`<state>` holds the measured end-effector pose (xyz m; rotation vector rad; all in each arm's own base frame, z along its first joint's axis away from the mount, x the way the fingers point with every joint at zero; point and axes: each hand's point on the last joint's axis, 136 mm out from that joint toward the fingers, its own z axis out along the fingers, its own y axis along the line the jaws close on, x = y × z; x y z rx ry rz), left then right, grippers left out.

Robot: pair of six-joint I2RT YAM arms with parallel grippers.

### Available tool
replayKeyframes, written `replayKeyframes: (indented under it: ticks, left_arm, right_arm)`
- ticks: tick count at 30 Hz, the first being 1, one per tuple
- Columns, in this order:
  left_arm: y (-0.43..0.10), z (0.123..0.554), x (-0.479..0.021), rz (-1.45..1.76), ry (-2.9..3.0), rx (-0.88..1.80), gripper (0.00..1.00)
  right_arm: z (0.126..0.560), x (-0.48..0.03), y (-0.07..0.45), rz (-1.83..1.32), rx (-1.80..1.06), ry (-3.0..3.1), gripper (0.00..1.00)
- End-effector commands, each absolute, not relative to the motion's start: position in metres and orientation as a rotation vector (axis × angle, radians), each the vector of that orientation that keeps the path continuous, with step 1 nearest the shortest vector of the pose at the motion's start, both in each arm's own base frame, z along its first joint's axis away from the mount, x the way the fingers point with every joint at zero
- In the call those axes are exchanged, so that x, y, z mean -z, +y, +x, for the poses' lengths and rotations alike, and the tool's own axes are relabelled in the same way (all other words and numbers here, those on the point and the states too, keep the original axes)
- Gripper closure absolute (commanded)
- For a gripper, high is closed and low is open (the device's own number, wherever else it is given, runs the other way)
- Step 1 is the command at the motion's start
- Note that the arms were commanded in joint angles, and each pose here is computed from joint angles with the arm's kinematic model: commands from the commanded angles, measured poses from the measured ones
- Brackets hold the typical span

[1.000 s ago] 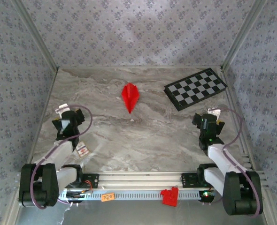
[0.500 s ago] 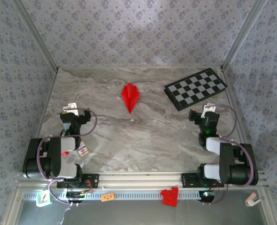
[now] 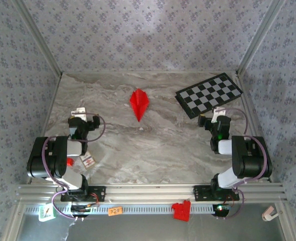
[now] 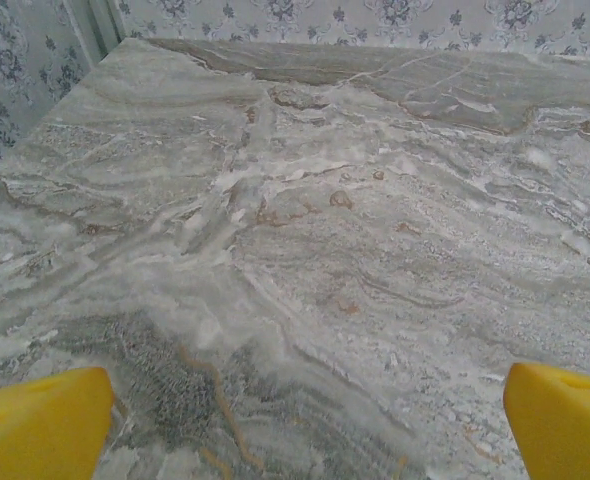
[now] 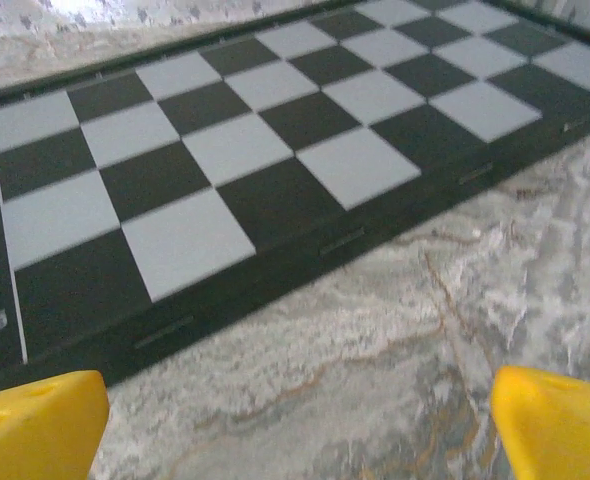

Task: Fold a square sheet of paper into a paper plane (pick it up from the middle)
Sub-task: Reset both arms

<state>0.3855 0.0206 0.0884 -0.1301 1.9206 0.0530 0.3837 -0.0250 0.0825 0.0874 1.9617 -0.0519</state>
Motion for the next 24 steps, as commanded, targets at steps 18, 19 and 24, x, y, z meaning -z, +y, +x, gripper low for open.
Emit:
replayKeyframes:
  ticks: [18, 19, 24]
  left_arm:
    - [0.019, 0.3971, -0.0887, -0.106, 1.961, -0.083, 0.0]
    - [0.0194, 0.3972, -0.0884, -0.108, 1.963, -0.082, 0.0]
    - [0.0193, 0.3976, -0.0884, -0.107, 1.964, -0.079, 0.0]
  right_arm:
    - [0.39, -0.0845, -0.0242, 0.064, 0.084, 1.969, 0.0]
    - [0.3903, -0.0847, -0.0241, 0.064, 0.085, 1.969, 0.0]
    - [0.3908, -0.0846, -0.0229, 0.055, 0.097, 1.971, 0.0]
